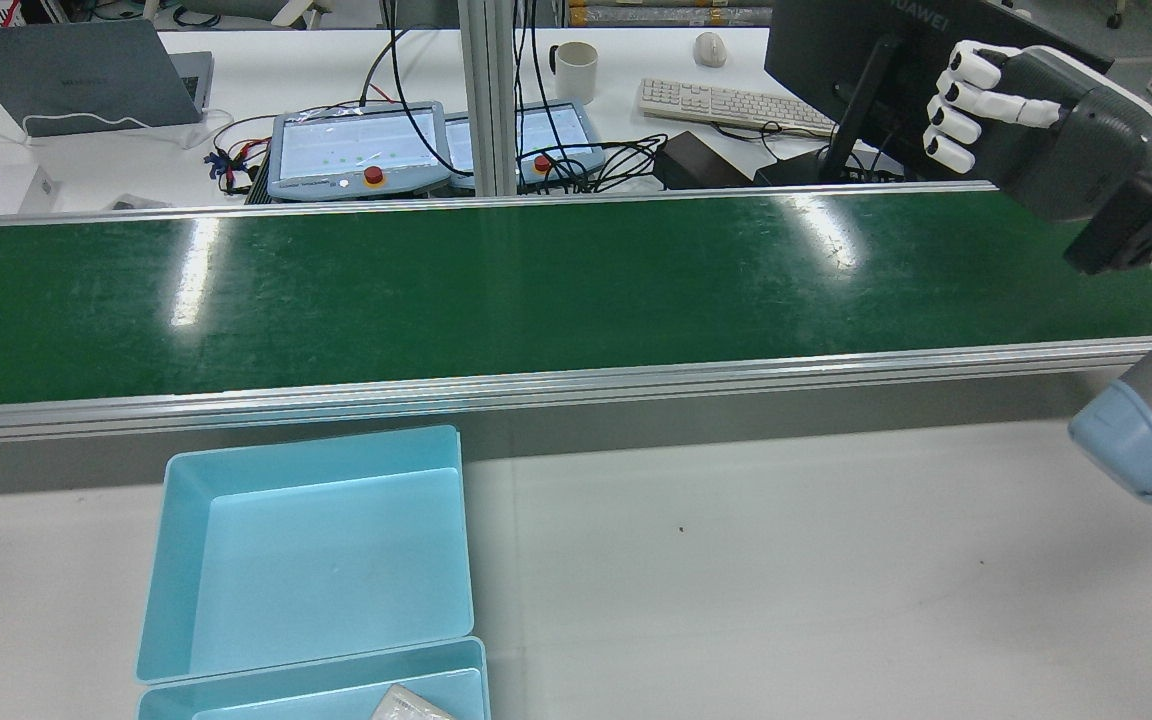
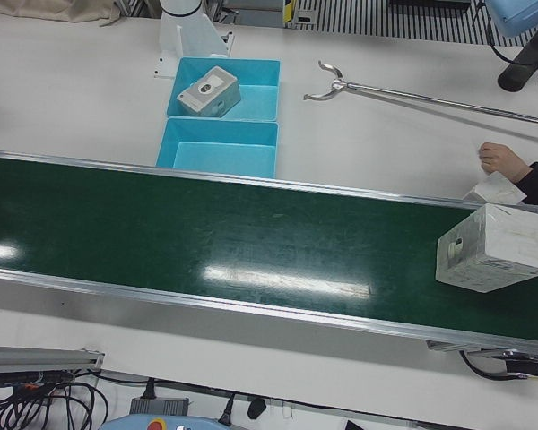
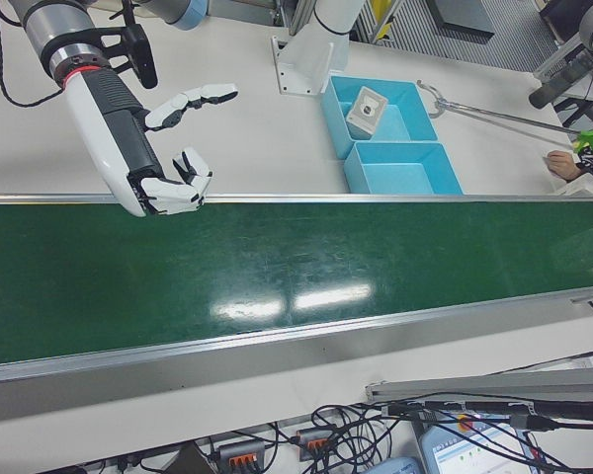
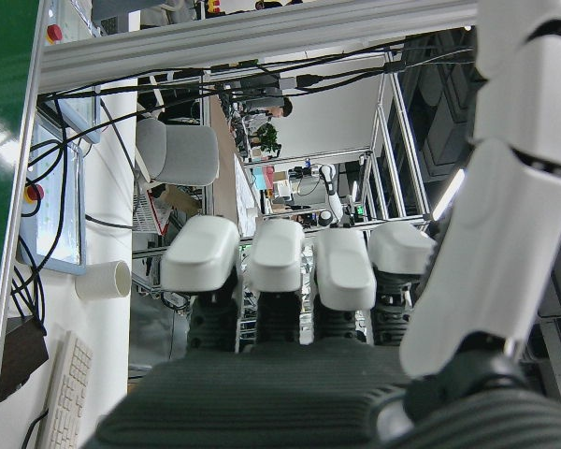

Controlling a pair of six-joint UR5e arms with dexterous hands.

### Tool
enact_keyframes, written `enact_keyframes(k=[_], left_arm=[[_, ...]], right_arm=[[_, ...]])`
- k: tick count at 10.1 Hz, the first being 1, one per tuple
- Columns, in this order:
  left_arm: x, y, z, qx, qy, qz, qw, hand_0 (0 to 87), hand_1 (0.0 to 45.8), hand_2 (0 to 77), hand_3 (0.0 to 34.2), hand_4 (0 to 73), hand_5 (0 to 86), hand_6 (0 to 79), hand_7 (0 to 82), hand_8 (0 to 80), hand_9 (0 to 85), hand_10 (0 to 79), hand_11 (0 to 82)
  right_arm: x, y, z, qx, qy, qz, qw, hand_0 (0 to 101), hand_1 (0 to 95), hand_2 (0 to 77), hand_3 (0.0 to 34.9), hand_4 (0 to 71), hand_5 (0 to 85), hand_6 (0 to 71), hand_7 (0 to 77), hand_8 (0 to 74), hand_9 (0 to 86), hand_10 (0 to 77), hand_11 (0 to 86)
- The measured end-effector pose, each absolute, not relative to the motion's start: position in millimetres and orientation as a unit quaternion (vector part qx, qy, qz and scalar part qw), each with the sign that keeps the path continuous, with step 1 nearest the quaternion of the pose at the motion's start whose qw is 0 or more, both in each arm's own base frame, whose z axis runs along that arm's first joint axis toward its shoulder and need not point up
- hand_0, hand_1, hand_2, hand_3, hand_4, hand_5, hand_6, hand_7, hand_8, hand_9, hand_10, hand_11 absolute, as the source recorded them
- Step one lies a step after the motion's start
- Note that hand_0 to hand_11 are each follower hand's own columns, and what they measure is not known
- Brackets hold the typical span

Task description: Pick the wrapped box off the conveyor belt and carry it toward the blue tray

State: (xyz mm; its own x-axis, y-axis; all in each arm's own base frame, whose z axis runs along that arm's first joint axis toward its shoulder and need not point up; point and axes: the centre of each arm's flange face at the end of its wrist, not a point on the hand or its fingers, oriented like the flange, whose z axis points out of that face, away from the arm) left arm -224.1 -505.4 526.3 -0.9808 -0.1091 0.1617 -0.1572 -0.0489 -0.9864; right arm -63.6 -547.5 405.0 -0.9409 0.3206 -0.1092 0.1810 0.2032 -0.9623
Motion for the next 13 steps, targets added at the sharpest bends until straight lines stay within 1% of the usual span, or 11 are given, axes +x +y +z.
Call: enact_keyframes(k=[2,3,5,11,12,13], left_arm=[[-224,-505,526,0.097,-0.689,0.718,0.017,0.0,0.0,1.1,0.0,0.0,1.1,0.0,0.5,0.5,0.0,0.5,0.0],[-224,-505,526,0.097,-0.689,0.718,0.017,0.0,0.0,1.1,0.0,0.0,1.1,0.0,0.5,0.5,0.0,0.5,0.0],[-224,-505,526,0.097,-0.689,0.718,0.017,0.0,0.0,0.5,0.0,0.0,1.1,0.0,0.5,0.5,0.0,0.5,0.0],[-224,-505,526,0.097,-0.689,0.718,0.017,0.0,0.0,1.1,0.0,0.0,1.1,0.0,0.5,0.5,0.0,0.0,0.5],[-224,-505,526,0.097,-0.689,0.718,0.017,0.0,0.0,1.1,0.0,0.0,1.1,0.0,0.5,0.5,0.0,0.5,0.0],[-224,-505,526,0.097,-0.689,0.718,0.017,0.0,0.0,0.5,0.0,0.0,1.1,0.0,0.5,0.5,0.0,0.0,0.5]], right_arm=[[-62,-548,410,-0.157,-0.769,0.616,0.059,46,2.2,17.5,0.6,52.4,69.8,62.7,70.4,69.8,70.4,69.8,69.8],[-61,-549,413,-0.155,-0.767,0.619,0.06,46,2.2,17.5,0.5,54.0,69.8,62.7,70.4,69.8,69.8,69.8,69.8],[-64,-555,420,-0.154,-0.762,0.626,0.062,46,2.2,18.0,0.6,55.1,69.8,62.7,69.8,69.8,69.8,69.8,69.8],[-87,-559,411,-0.17,-0.767,0.615,0.072,46,2.2,19.1,0.5,54.5,69.8,62.7,69.8,69.8,69.8,69.8,69.8],[-95,-558,410,-0.176,-0.766,0.614,0.076,46,2.2,18.5,0.6,48.5,69.8,62.7,69.8,65.4,69.8,69.8,69.8],[-104,-558,407,-0.183,-0.766,0.611,0.079,46,2.2,18.5,0.6,48.5,69.8,62.7,69.8,65.4,69.8,69.8,69.8]])
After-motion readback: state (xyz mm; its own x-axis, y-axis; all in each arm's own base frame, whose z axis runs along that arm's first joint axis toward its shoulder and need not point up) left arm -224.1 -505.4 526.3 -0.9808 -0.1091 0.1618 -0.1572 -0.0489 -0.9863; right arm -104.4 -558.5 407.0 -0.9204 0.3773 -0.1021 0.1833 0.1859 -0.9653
